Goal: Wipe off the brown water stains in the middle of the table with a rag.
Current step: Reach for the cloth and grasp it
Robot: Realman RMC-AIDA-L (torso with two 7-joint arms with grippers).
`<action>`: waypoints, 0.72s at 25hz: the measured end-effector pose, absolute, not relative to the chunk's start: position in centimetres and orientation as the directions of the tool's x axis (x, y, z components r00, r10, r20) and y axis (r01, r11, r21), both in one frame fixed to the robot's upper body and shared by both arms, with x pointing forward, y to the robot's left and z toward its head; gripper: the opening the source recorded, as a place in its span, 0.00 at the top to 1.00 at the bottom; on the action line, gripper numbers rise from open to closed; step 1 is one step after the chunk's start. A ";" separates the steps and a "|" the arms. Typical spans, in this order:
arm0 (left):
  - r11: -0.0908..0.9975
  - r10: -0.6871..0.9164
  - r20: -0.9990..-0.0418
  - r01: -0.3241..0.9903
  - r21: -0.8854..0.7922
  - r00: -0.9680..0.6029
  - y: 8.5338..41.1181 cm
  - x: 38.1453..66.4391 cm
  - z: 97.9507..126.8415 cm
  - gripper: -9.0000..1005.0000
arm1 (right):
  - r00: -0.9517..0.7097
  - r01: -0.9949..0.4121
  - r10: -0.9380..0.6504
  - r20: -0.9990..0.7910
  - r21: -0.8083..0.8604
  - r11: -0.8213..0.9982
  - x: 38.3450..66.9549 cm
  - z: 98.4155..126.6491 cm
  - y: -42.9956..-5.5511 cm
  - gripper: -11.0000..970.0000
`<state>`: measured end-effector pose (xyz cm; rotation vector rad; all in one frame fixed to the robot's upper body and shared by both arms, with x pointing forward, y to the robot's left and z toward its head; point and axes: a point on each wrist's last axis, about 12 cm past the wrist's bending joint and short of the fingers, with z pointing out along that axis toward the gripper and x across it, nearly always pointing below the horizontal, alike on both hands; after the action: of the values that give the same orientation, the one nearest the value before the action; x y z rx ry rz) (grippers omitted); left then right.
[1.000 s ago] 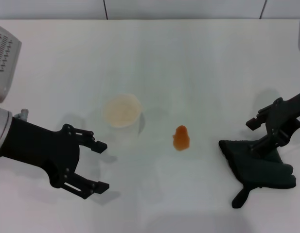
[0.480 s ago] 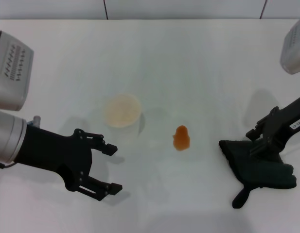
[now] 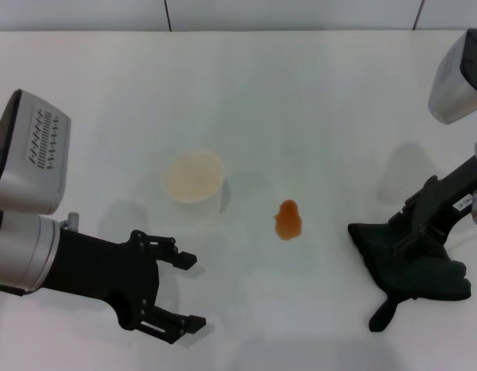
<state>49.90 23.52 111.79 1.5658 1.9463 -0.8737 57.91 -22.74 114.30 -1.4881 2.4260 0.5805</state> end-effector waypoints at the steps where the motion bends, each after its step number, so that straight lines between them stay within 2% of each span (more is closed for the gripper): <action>1: 0.142 0.660 -0.717 0.974 -0.175 -0.225 23.6 49.8 111.7 0.11 | -0.460 -0.888 -0.799 -0.388 0.213 0.408 57.8 114.2 -22.6 0.34; 16: 0.159 0.658 -0.718 0.974 -0.161 -0.226 23.8 49.7 111.6 0.11 | -0.442 -0.894 -0.842 -0.310 0.228 0.385 56.8 113.2 -21.7 0.43; 18: 0.159 0.658 -0.718 0.974 -0.161 -0.226 23.7 49.7 111.6 0.11 | -0.433 -0.898 -0.848 -0.305 0.221 0.379 56.7 113.1 -21.6 0.51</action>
<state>49.66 23.75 111.64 1.5448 1.9518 -0.8488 56.72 -21.56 113.06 -1.5873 2.4890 0.5369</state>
